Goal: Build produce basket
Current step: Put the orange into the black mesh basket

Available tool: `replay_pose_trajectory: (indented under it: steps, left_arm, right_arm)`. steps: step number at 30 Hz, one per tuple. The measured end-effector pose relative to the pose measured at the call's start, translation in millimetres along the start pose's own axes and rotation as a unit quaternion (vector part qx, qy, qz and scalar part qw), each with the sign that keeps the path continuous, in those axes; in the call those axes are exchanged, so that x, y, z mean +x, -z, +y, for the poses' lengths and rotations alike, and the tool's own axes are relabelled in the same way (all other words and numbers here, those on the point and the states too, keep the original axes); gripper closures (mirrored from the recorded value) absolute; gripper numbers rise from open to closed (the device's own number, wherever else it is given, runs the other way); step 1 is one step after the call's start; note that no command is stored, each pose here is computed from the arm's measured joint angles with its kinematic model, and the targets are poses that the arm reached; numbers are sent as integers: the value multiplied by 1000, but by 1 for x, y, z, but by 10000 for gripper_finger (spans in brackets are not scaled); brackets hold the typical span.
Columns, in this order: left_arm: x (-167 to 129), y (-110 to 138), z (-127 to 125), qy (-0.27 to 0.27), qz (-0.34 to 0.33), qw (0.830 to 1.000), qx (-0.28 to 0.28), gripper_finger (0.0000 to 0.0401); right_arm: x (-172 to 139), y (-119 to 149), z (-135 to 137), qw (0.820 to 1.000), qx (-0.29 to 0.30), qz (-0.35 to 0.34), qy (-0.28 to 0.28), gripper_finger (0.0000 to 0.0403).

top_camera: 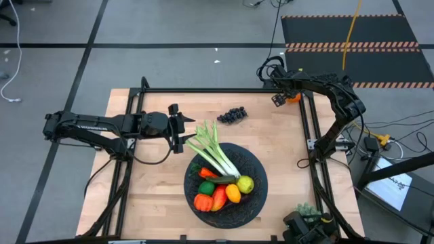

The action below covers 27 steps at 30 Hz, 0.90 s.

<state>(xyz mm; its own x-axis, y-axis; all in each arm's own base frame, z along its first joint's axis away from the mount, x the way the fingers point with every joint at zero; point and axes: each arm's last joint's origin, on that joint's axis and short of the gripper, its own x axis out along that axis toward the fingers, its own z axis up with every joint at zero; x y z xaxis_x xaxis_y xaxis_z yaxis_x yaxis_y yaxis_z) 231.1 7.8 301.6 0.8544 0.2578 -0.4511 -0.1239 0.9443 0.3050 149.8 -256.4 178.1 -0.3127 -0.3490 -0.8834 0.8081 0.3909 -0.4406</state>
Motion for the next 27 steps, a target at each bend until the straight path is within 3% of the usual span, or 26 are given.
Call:
replay_pose_trajectory:
  steps: [12, 22, 27]
  left_arm:
    - [0, 0, 0, 0, 0, 1000, -3, 148]
    - [0, 0, 0, 0, 0, 1000, 2, 148]
    - [0, 0, 0, 0, 0, 1000, 3, 148]
  right_arm:
    - [0, 3, 3, 1000, -23, 9, -11, 42]
    - [-9, 12, 13, 999, -37, 29, -28, 77]
    - [-24, 20, 22, 997, -21, 36, -65, 88]
